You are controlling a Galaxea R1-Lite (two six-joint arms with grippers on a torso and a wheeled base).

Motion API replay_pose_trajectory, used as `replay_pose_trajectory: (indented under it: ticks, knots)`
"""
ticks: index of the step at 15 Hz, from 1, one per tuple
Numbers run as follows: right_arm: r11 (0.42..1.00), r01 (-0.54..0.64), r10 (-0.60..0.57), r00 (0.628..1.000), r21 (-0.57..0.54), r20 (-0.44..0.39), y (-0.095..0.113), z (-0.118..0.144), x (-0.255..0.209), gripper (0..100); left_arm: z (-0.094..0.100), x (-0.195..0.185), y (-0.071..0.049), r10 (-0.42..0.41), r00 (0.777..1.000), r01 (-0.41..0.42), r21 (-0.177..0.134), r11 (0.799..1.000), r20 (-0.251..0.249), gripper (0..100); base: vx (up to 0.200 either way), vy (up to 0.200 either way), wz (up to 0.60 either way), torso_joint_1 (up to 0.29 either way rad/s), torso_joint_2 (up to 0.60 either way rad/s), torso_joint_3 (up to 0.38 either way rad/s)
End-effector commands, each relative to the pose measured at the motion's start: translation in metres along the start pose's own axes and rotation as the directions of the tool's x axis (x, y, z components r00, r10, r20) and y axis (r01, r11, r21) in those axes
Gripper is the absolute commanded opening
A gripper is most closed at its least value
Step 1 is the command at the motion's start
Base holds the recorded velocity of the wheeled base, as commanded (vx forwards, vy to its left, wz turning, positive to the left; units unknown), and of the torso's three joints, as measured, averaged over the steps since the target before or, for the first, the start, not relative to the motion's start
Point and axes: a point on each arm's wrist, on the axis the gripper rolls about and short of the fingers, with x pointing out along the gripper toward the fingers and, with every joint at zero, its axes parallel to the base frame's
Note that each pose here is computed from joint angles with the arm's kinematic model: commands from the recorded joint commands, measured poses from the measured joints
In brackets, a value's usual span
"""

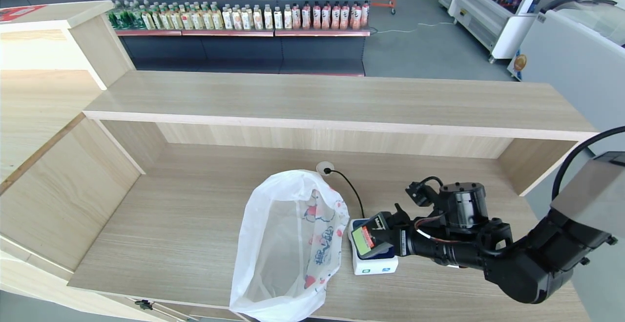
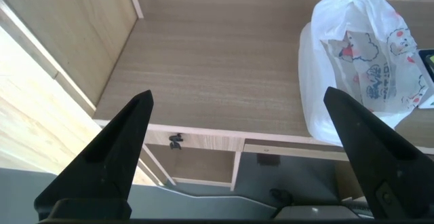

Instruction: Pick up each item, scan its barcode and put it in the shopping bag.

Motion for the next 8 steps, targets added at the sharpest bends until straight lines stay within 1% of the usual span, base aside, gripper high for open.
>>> replay_pose_trajectory:
  ticks: [1, 6, 7, 8]
  knots:
    - [1.0, 0.004, -0.004, 1.0, 0.004, -0.017, -0.004, -0.003, 0.011, 0, 0.0, 0.0, 0.0, -0.001, 1.0, 0.001, 0.0, 1.0, 0.0, 100, 0.0, 0.0, 0.0, 0.0, 0.0, 0.0]
    - [1.0, 0.007, -0.007, 1.0, 0.005, -0.017, -0.004, -0.003, 0.012, 0, 0.0, 0.0, 0.0, -0.001, 1.0, 0.001, 0.0, 1.0, 0.0, 100, 0.0, 0.0, 0.0, 0.0, 0.0, 0.0]
    - [1.0, 0.005, -0.005, 1.0, 0.002, -0.008, -0.003, -0.001, 0.009, 0, 0.0, 0.0, 0.0, -0.001, 1.0, 0.001, 0.0, 1.0, 0.0, 100, 0.0, 0.0, 0.0, 0.0, 0.0, 0.0]
    - [1.0, -0.005, 0.005, 1.0, -0.007, 0.025, 0.001, 0.008, 0.004, 0, 0.0, 0.0, 0.0, -0.001, 1.0, 0.001, 0.0, 1.0, 0.0, 100, 0.0, 0.0, 0.0, 0.0, 0.0, 0.0]
